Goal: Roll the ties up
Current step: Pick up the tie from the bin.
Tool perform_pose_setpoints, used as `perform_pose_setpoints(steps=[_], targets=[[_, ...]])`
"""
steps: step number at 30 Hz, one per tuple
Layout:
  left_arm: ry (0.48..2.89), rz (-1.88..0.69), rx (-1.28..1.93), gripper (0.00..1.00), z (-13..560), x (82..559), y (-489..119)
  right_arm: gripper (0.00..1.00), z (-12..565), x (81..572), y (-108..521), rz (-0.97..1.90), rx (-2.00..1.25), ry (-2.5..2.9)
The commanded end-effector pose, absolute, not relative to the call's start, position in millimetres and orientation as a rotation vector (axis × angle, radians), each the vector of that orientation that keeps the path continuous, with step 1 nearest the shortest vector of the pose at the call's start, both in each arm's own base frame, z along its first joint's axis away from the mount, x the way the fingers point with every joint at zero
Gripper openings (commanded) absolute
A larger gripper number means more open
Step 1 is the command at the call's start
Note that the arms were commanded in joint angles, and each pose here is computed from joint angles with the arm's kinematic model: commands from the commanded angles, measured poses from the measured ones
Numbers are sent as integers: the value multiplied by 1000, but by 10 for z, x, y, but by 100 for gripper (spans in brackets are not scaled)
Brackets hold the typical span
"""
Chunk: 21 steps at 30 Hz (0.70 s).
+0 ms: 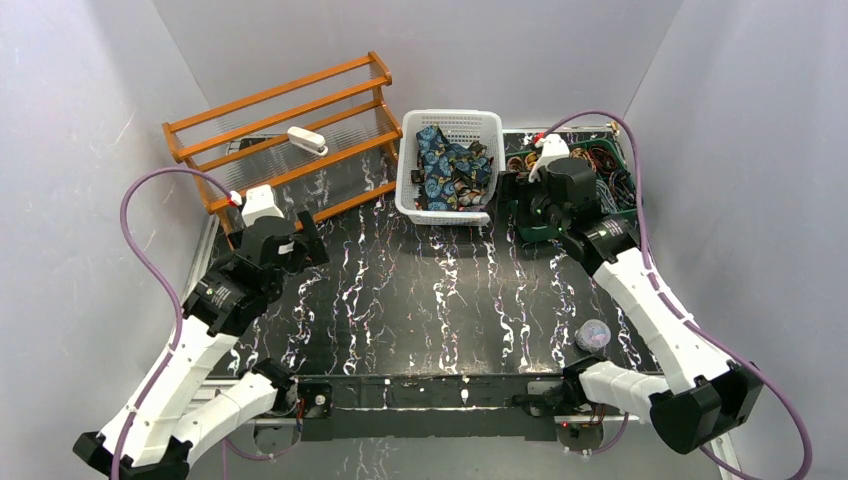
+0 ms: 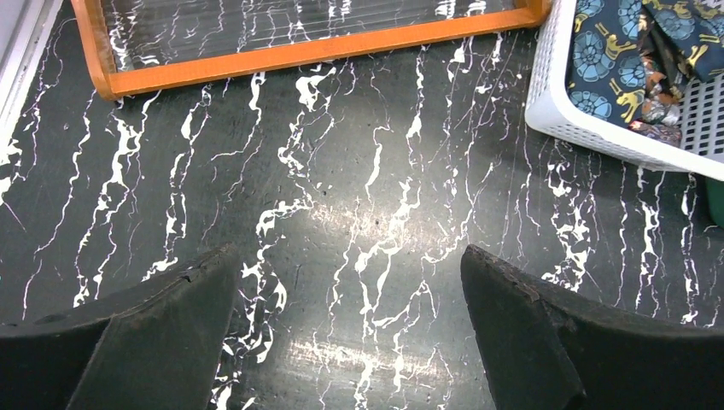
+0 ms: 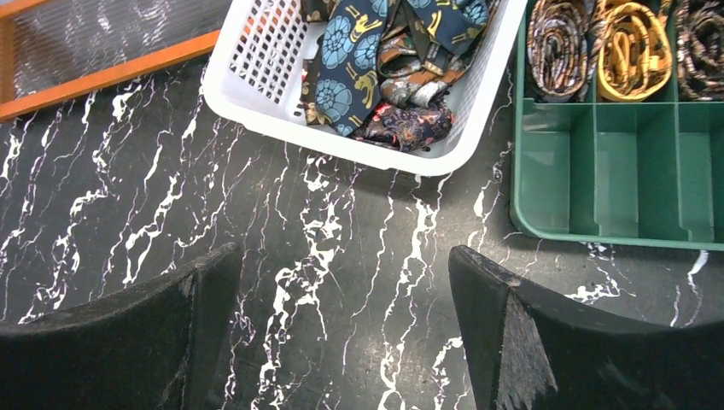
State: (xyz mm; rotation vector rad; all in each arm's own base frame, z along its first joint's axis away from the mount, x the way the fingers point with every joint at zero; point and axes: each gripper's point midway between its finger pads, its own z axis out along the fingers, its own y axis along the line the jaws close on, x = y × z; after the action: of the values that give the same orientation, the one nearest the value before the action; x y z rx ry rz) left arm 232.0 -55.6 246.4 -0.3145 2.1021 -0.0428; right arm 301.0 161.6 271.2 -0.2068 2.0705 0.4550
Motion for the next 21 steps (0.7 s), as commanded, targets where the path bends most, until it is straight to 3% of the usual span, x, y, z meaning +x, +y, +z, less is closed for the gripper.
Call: perform_pose_setpoints(steps=[1, 11, 21], targets=[[2093, -25, -326, 98, 2442, 2297, -502, 99, 2598, 3060, 1738, 507, -214, 2101], [2202, -27, -254, 98, 2084, 2263, -611, 98, 2311, 3342, 2054, 587, -233, 2214], [2282, -278, -353, 98, 1553, 2133, -942, 78, 1970, 4242, 2272, 450, -145, 2264]])
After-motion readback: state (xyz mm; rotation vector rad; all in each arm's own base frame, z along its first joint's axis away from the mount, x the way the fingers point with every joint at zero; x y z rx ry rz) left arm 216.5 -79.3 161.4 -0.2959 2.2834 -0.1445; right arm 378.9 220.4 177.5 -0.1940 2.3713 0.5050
